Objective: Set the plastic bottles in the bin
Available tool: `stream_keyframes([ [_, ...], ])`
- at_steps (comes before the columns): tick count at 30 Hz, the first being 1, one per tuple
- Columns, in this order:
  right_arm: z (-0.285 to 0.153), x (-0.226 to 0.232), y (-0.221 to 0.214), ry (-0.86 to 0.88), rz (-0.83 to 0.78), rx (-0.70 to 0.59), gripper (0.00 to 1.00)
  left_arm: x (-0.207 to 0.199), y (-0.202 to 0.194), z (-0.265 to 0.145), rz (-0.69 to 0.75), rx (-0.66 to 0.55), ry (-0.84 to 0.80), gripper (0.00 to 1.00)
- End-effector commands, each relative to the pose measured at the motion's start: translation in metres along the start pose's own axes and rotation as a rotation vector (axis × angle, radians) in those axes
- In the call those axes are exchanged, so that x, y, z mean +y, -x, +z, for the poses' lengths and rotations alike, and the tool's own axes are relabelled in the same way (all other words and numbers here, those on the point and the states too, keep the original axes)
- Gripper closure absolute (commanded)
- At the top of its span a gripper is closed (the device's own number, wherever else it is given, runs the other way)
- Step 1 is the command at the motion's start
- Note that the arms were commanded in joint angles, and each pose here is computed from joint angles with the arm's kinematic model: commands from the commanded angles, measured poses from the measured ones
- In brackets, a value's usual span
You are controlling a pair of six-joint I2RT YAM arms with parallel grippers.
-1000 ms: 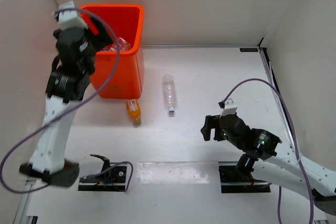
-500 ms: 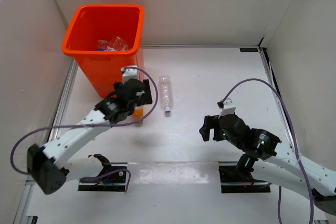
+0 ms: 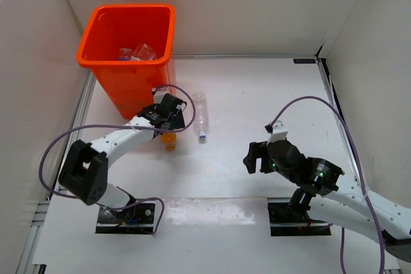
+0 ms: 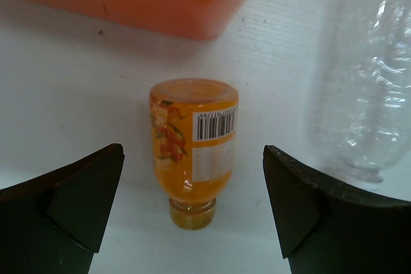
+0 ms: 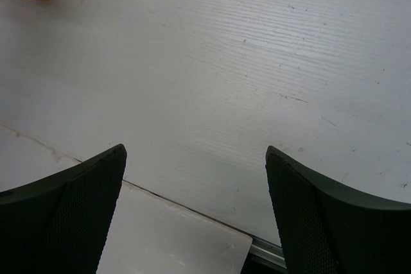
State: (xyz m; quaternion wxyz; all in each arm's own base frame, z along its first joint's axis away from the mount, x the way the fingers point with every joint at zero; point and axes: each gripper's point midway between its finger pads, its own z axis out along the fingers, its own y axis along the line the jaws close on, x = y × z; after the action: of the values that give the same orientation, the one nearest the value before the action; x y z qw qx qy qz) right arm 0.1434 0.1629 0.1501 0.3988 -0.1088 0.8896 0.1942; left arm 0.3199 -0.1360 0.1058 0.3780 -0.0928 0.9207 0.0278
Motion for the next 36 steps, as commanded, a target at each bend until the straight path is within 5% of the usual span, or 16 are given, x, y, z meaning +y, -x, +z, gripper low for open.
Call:
stream_keyframes([
  [1,0.000,0.004,0.002,0.019,-0.004,-0.017,0.10,-0.005,-0.015,0.026,-0.032,0.078,-0.007,0.00],
  [10,-0.002,0.005,0.000,0.026,-0.008,-0.013,0.10,-0.003,-0.048,0.070,-0.141,0.262,-0.034,0.03],
  [19,0.000,0.004,0.000,0.023,-0.004,-0.015,0.10,-0.003,-0.057,0.049,-0.117,0.245,-0.039,0.31],
  [27,0.001,0.005,0.001,0.025,-0.005,-0.015,0.10,-0.019,-0.006,-0.037,0.063,-0.002,-0.061,0.47],
  [31,0.002,0.003,0.001,0.019,-0.004,-0.013,0.10,-0.044,0.059,-0.111,0.112,-0.214,-0.200,0.51],
  [36,0.002,0.005,-0.001,0.027,-0.006,-0.009,0.10,-0.027,0.157,-0.185,0.106,-0.538,-0.221,0.51],
])
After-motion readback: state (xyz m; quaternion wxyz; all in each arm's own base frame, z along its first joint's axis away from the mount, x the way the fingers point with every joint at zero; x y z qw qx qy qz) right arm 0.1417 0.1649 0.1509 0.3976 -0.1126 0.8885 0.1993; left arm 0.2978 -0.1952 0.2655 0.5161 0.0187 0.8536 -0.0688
